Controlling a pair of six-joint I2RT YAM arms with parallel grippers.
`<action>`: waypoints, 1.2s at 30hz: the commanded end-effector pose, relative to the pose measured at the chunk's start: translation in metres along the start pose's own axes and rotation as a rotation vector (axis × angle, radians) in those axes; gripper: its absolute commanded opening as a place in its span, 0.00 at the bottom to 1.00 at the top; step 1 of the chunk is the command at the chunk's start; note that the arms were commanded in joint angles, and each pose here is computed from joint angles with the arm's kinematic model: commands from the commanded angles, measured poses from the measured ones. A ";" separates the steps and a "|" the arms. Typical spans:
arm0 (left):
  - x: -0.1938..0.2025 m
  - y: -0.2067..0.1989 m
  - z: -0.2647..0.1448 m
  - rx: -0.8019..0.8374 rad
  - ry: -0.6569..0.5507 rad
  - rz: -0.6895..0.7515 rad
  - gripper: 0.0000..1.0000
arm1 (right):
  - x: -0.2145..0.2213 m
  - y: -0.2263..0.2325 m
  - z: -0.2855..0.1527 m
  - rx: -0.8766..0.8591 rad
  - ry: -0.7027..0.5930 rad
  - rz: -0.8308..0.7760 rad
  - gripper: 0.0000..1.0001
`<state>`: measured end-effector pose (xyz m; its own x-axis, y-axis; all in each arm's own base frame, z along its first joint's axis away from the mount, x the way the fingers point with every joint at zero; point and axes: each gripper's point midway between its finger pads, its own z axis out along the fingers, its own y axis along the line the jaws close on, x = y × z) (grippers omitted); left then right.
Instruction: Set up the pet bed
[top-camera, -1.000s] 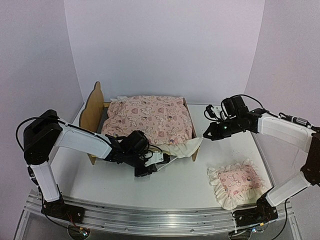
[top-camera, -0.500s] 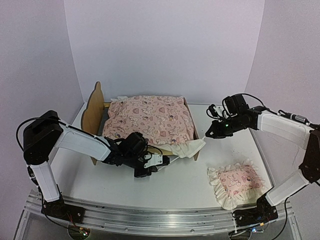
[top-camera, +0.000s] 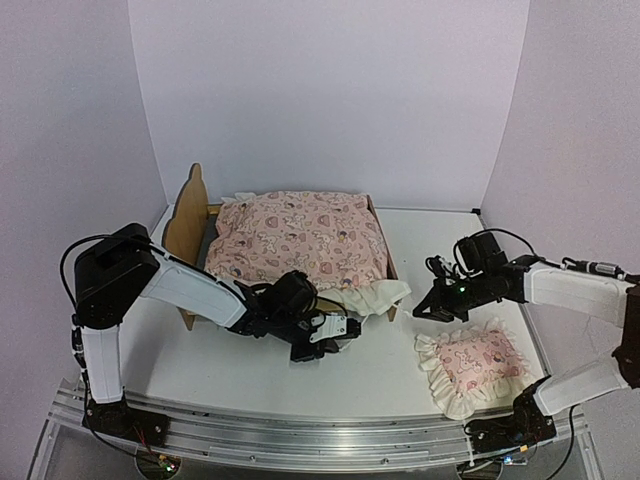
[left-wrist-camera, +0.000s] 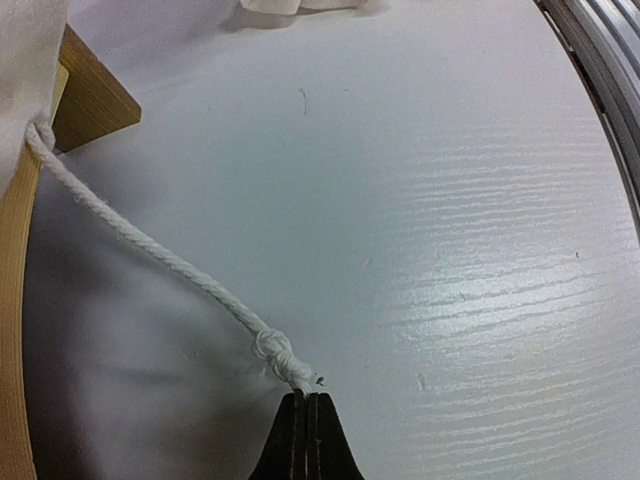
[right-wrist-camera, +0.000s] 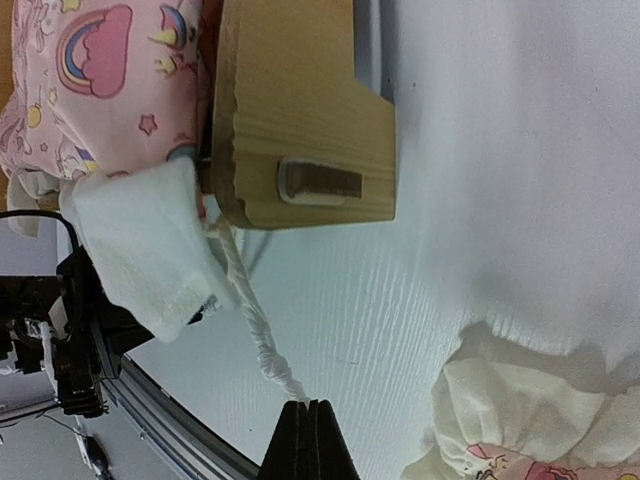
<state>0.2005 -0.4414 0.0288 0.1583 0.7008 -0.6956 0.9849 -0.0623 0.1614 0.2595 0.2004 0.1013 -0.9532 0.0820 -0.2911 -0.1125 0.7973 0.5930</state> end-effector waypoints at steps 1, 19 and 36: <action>-0.033 0.006 0.006 0.004 -0.103 0.021 0.01 | 0.007 0.014 0.002 -0.082 0.019 0.065 0.00; -0.038 -0.022 -0.126 0.057 -0.034 0.028 0.77 | -0.058 0.028 -0.040 0.103 -0.155 0.024 0.69; 0.082 0.092 -0.246 -0.456 0.410 -0.398 0.81 | -0.087 0.058 0.017 0.273 -0.133 -0.048 0.64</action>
<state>0.2897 -0.2523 0.1599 -0.2645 0.7838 -0.5619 0.8584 0.4569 0.2332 0.3279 0.2497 0.1489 -0.9057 0.0994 -0.4120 -0.0870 0.9078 0.4102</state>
